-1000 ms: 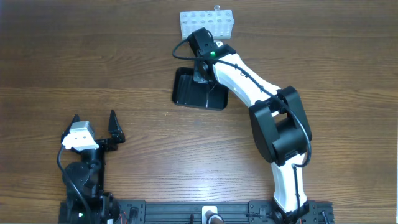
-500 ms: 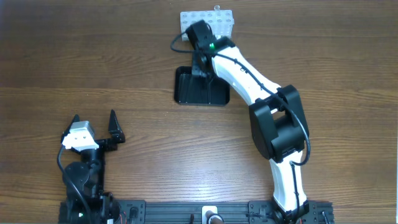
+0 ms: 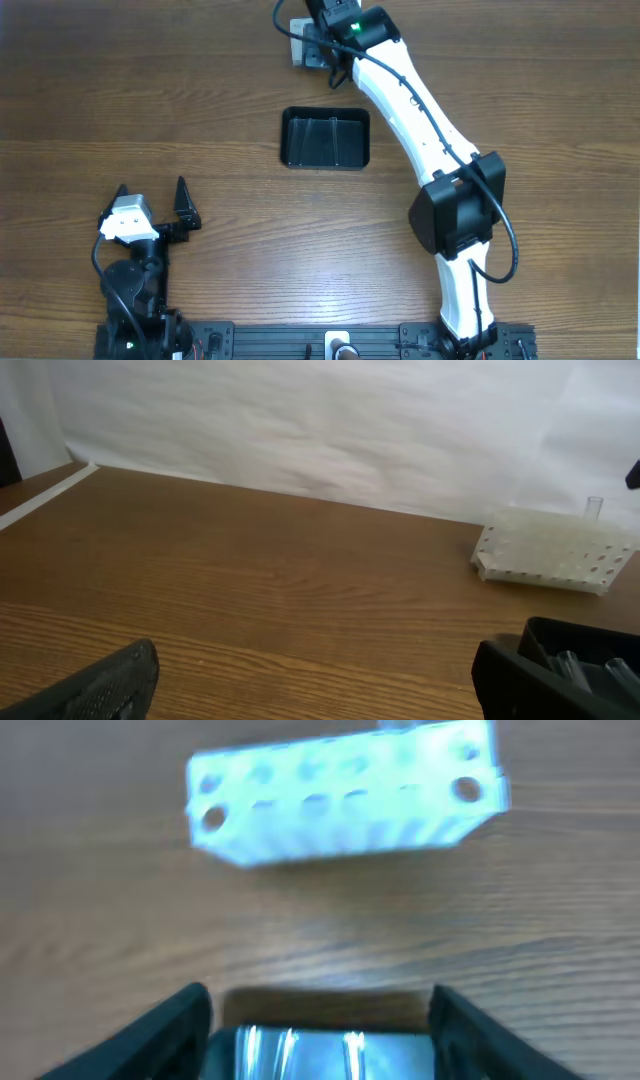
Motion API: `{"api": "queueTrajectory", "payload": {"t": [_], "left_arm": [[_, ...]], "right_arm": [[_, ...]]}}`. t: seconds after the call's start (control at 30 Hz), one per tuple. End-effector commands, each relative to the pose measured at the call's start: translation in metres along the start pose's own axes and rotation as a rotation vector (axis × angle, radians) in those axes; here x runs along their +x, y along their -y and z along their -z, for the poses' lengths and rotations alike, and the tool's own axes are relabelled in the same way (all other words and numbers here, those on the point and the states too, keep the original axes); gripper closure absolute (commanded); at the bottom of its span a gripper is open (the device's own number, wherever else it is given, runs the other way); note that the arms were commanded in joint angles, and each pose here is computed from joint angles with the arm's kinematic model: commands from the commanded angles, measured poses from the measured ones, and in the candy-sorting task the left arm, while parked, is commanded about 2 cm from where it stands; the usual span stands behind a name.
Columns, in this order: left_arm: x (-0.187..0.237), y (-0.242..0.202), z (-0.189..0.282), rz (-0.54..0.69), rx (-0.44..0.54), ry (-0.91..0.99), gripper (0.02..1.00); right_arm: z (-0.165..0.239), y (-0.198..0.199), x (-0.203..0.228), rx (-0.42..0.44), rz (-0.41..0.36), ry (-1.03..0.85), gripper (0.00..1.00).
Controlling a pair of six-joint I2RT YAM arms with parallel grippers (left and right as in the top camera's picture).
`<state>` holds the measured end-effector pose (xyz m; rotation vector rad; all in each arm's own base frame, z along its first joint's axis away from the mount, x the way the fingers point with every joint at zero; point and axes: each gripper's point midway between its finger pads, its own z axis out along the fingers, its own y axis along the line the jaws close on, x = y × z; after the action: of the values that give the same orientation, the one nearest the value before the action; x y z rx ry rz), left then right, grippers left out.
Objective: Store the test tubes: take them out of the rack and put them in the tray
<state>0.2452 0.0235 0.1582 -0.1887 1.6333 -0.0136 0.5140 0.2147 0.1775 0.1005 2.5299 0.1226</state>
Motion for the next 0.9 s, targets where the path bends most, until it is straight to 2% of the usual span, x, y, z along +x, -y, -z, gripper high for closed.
{"api": "queueTrajectory", "payload": {"t": [0.03,0.3,0.43,0.63,0.9], "left_arm": [[0.001,0.0,0.0,-0.015,-0.004,0.002,0.02],[0.001,0.0,0.0,-0.015,-0.004,0.002,0.02],[0.001,0.0,0.0,-0.015,-0.004,0.002,0.02],[0.001,0.0,0.0,-0.015,-0.004,0.002,0.02],[0.001,0.0,0.0,-0.015,-0.004,0.002,0.02]], "right_arm": [[-0.01,0.029,-0.024,0.078,-0.001,0.084,0.194],[-0.039,0.038,-0.049,0.08,0.052,0.172,0.121],[-0.067,0.035,-0.049,0.082,0.131,0.185,0.075],[-0.087,0.03,-0.051,0.072,0.139,0.218,0.051],[-0.1,0.026,-0.056,0.068,0.191,0.254,0.049]]}}
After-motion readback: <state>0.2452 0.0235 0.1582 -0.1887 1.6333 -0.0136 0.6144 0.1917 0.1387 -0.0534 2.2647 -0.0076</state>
